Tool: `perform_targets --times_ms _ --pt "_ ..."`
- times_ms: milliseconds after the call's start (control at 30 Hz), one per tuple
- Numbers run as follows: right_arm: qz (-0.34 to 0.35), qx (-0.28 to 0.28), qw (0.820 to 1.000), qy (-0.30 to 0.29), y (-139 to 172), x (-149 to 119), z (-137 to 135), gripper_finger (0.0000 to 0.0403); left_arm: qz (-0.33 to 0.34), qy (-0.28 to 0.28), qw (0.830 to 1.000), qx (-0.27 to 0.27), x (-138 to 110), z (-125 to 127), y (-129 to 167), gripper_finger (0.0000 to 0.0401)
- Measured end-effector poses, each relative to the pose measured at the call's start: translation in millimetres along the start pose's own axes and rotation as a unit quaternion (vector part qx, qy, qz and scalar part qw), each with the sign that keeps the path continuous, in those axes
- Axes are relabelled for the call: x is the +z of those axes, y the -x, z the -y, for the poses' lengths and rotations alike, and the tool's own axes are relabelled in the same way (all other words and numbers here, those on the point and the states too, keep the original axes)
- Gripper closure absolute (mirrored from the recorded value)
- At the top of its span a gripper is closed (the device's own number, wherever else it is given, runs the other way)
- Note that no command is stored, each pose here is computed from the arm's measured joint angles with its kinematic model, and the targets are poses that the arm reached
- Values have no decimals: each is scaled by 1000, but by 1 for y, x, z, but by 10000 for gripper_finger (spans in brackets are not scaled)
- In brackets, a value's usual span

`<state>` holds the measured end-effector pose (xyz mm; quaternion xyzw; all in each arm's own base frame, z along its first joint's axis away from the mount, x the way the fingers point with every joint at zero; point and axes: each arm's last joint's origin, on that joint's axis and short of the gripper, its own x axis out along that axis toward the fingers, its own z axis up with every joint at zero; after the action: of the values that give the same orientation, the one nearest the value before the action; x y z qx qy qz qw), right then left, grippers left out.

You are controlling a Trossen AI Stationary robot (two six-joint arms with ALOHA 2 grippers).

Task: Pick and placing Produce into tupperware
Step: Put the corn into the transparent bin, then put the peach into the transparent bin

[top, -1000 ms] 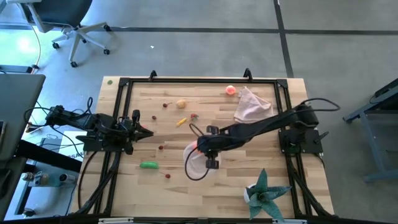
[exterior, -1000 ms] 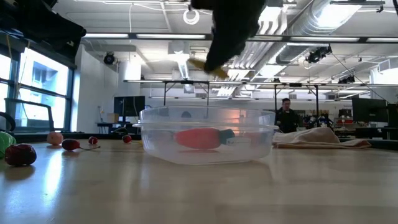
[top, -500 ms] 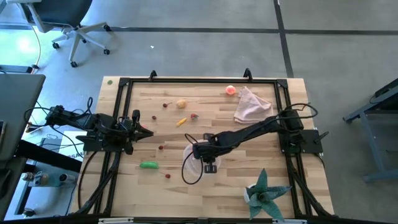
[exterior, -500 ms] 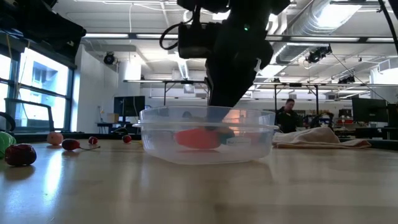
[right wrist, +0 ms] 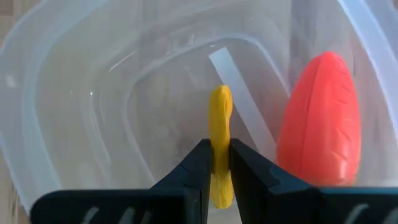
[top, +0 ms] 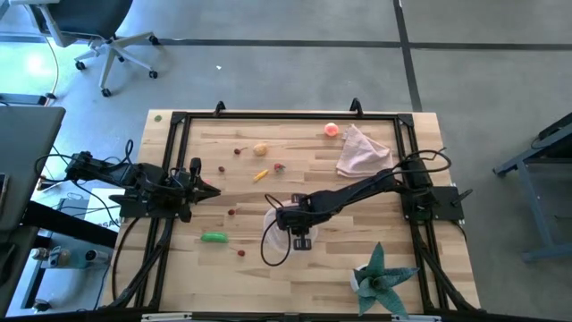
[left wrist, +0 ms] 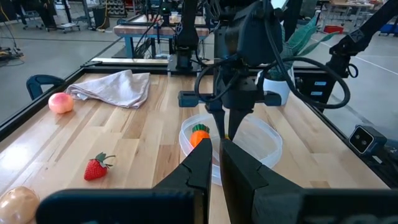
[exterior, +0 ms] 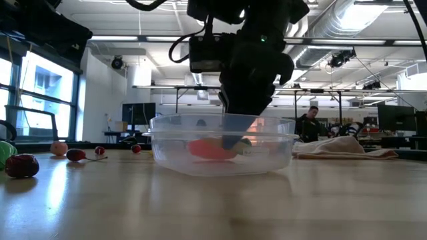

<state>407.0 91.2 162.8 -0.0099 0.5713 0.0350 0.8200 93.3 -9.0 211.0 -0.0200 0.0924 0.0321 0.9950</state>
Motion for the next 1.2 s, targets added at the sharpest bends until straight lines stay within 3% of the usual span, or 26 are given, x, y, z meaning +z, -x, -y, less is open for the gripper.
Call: perform_targets --times_ms 433,867,1200 --pt "2 5 1000 -2 0 0 0 358 0 0 1000 0 0 0 0 380" --pt "7 -9 1000 2 0 1 1 289 0 0 1000 0 0 0 0 380" --pt "41 -36 998 -13 25 12 2 284 0 0 1000 0 0 0 0 380"
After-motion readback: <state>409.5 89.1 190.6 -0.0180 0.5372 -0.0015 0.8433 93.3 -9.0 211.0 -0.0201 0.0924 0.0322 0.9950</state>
